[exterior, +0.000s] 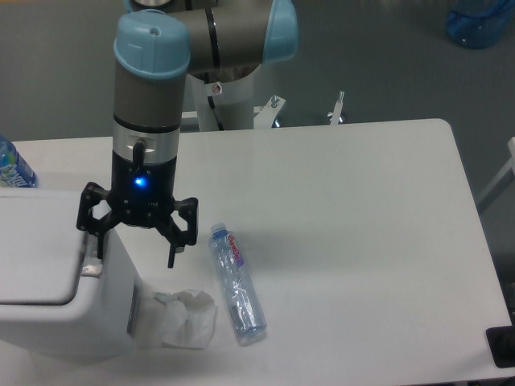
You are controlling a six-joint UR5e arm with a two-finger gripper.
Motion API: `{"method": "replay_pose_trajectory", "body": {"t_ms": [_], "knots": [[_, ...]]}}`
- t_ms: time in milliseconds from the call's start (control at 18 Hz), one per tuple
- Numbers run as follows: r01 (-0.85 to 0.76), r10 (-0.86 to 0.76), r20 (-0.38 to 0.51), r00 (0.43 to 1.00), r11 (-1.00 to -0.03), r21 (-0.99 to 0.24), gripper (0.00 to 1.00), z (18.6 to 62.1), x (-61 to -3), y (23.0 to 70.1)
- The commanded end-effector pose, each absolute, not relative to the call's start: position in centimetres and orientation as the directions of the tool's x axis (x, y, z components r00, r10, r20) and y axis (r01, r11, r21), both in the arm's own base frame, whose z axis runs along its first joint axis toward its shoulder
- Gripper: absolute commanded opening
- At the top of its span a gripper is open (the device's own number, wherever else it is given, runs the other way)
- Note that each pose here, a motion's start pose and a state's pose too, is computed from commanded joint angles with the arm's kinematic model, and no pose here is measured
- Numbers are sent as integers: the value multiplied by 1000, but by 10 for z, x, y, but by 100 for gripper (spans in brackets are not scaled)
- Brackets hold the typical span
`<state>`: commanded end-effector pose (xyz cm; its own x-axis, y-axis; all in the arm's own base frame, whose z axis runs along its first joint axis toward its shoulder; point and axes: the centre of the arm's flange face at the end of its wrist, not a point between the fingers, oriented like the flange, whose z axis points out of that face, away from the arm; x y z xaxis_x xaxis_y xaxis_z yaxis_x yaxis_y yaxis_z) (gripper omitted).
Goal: Open the trash can
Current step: 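Lower the gripper onto the lid edge and lift it open, then raise the gripper away from the opened trash can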
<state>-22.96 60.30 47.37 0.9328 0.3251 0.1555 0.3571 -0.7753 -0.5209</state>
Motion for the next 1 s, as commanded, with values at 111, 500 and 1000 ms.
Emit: {"method": "replay_pose_trajectory", "body": {"t_ms": [111, 500, 1000], "knots": [[354, 323, 155, 934, -776, -521, 100, 474, -229, 604], [300, 297, 104, 949, -750, -590, 100, 514, -241, 608], [183, 322, -157, 934, -805, -564, 100, 532, -325, 560]]}}
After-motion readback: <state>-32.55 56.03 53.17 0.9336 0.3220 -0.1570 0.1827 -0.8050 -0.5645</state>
